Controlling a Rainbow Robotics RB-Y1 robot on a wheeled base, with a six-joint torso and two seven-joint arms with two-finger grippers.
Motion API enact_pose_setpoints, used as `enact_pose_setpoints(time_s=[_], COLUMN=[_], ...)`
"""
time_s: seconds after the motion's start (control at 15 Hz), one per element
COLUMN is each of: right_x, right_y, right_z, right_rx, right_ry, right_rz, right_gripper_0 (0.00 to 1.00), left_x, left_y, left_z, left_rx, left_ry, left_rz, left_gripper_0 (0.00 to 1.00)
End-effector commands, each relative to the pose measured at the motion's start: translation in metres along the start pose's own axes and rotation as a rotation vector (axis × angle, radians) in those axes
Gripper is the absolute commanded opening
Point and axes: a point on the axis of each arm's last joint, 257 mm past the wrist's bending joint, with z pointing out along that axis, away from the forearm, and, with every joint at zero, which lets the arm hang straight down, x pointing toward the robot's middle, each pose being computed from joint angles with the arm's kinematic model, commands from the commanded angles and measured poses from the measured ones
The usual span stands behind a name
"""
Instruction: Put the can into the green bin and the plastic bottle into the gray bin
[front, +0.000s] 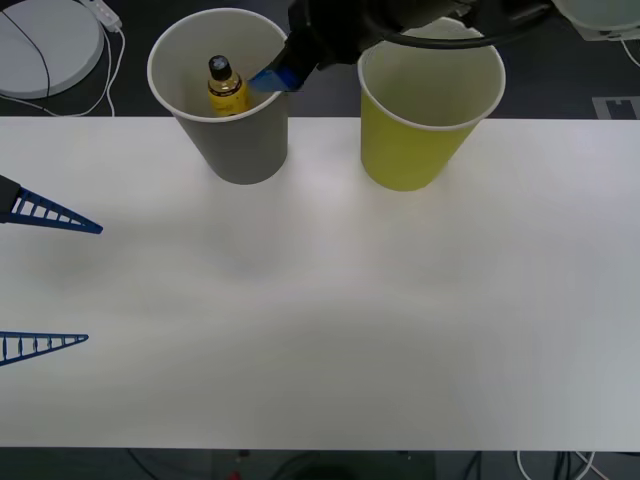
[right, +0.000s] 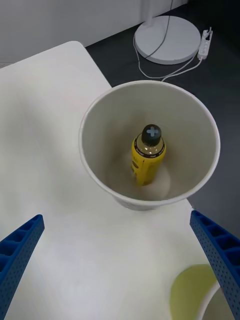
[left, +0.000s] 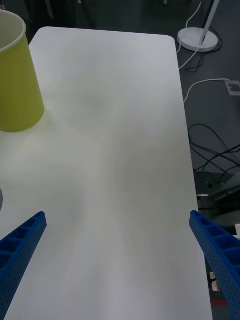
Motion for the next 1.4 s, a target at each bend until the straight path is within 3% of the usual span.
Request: enact_pose_setpoints(time_s=[0.07, 0.4, 0.6, 1.0, 1.07, 1.4], right_x=[0.024, 0.063, 0.086, 0.125, 0.132, 0.158], right_y=[0.009, 0.024, 0.032, 0.057, 0.059, 0.074], right_z=[-0.017, -0.042, -0.057, -0.088, -0.092, -0.104], right_rx=[-0.006, -0.081, -0.121, -0.143, -0.143, -0.202], right_ry=[-0.03, -0.079, -0.11, -0.108, -0.107, -0.16], right_rz=[-0.029, -0.074, -0.137, -0.177, -0.202, -0.222], right_gripper_0=[1.0, 1.0, 1.0, 1.0, 1.0, 1.0], left_x=[0.0, 0.0, 0.0, 0.0, 0.0, 0.0], left_y=[0.0, 0.0, 0.0, 0.0, 0.0, 0.0], left_z=[0.0, 0.0, 0.0, 0.0, 0.0, 0.0], left_rx=[0.0, 0.0, 0.0, 0.0, 0.0, 0.0], left_ry=[0.0, 0.0, 0.0, 0.0, 0.0, 0.0], left_rz=[0.0, 0.0, 0.0, 0.0, 0.0, 0.0], left_gripper_0=[1.0, 1.0, 1.0, 1.0, 1.0, 1.0])
